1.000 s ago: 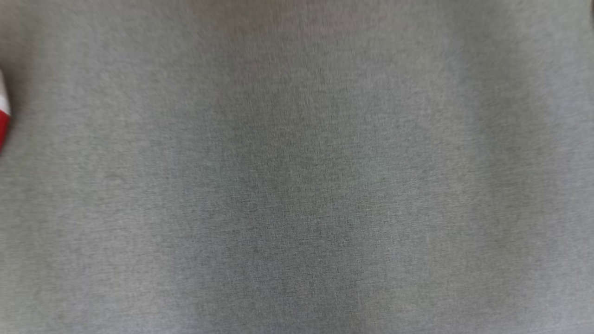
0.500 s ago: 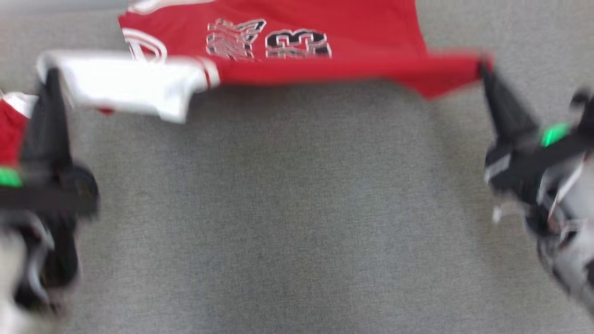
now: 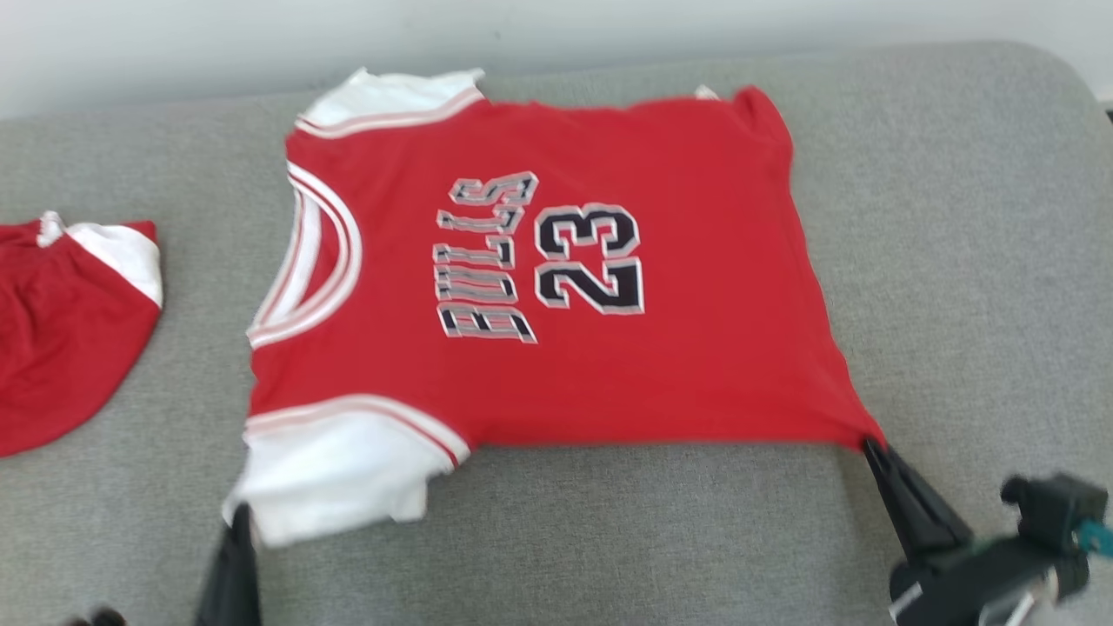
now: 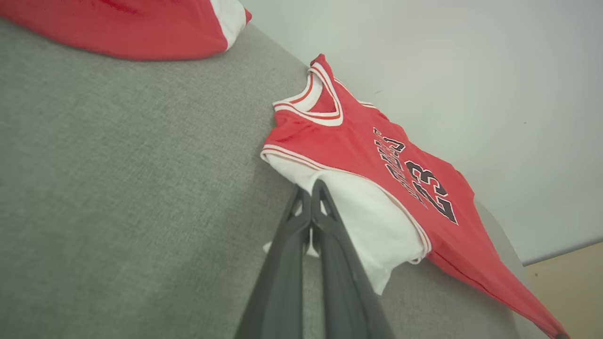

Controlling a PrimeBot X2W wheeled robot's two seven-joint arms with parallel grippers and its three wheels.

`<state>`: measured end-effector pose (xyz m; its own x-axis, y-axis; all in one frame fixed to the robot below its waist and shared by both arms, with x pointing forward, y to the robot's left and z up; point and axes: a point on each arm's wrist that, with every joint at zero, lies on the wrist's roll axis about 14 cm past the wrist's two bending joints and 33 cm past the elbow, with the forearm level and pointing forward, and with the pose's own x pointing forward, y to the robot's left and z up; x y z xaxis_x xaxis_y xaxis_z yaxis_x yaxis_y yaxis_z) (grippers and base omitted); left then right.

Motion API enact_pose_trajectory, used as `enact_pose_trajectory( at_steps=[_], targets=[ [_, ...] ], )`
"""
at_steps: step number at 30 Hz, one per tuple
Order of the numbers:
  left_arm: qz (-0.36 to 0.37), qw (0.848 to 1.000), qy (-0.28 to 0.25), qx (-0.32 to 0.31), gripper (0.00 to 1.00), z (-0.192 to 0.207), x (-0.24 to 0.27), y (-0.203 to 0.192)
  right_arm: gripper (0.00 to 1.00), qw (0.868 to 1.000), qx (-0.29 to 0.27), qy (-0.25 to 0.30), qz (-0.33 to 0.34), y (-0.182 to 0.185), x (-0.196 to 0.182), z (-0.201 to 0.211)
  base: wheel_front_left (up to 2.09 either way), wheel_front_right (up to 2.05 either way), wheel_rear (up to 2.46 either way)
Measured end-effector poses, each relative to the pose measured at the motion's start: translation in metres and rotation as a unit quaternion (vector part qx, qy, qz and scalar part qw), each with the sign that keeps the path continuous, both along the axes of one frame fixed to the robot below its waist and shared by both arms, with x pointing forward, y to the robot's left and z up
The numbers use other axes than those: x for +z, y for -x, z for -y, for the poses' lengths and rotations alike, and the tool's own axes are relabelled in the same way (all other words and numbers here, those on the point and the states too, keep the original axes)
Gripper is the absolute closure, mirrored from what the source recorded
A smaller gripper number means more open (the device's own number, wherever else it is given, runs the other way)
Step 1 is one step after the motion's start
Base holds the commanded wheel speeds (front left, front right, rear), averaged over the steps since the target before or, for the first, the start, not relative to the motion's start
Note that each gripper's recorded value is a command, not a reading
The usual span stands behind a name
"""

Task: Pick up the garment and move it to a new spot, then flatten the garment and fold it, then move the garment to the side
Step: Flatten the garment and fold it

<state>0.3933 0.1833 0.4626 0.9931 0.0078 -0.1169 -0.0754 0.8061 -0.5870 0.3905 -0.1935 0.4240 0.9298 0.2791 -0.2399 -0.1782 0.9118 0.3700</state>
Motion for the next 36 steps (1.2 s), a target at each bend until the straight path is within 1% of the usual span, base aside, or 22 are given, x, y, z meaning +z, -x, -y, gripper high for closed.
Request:
enact_pose_trajectory(
  at_steps=[3,5,8,11,13,17,20,25,30,36],
  targets=[
    [-0.028,1.000,0.004,-0.001,1.00,0.005,-0.017,0.022,1.00,1.000,-0.005,0.008,-0.010,0.018,-0.007,0.003,0.00,0.00,0.00],
    [-0.039,0.999,0.005,-0.005,1.00,0.008,-0.024,0.034,1.00,1.000,-0.001,0.023,-0.018,0.029,-0.011,0.005,0.00,0.00,0.00],
    [-0.047,0.999,0.007,0.005,1.00,0.004,-0.029,0.046,1.00,0.999,-0.017,0.024,-0.033,0.043,-0.014,0.015,0.00,0.00,0.00],
    [-0.054,0.999,0.009,0.004,1.00,0.003,-0.033,0.059,1.00,0.997,-0.019,0.037,-0.059,0.062,-0.022,0.022,0.00,0.00,0.00],
    [-0.051,0.999,0.008,0.004,1.00,0.002,-0.032,0.062,1.00,0.997,-0.025,0.039,-0.061,0.065,-0.020,0.026,0.00,0.00,0.00],
    [-0.038,0.999,0.006,-0.018,1.00,0.012,-0.025,0.059,1.00,0.997,-0.033,0.035,-0.057,0.065,-0.013,0.025,0.00,0.00,0.00],
    [-0.019,0.999,0.002,-0.038,1.00,0.020,-0.015,0.049,1.00,0.998,-0.030,0.029,-0.052,0.061,-0.007,0.017,0.00,0.00,0.00],
    [0.021,0.997,-0.016,-0.074,1.00,0.031,0.007,0.020,1.00,0.999,-0.019,0.024,-0.040,0.050,0.004,0.004,0.00,0.00,0.00],
    [0.046,0.992,-0.044,-0.112,1.00,0.036,0.023,-0.015,1.00,1.000,-0.017,0.011,-0.024,0.023,0.017,-0.002,0.00,0.00,0.00],
    [0.060,0.989,-0.059,-0.124,1.00,0.037,0.031,-0.062,1.00,1.000,-0.024,0.005,-0.018,-0.015,0.021,0.000,0.00,0.00,0.00]
  ],
)
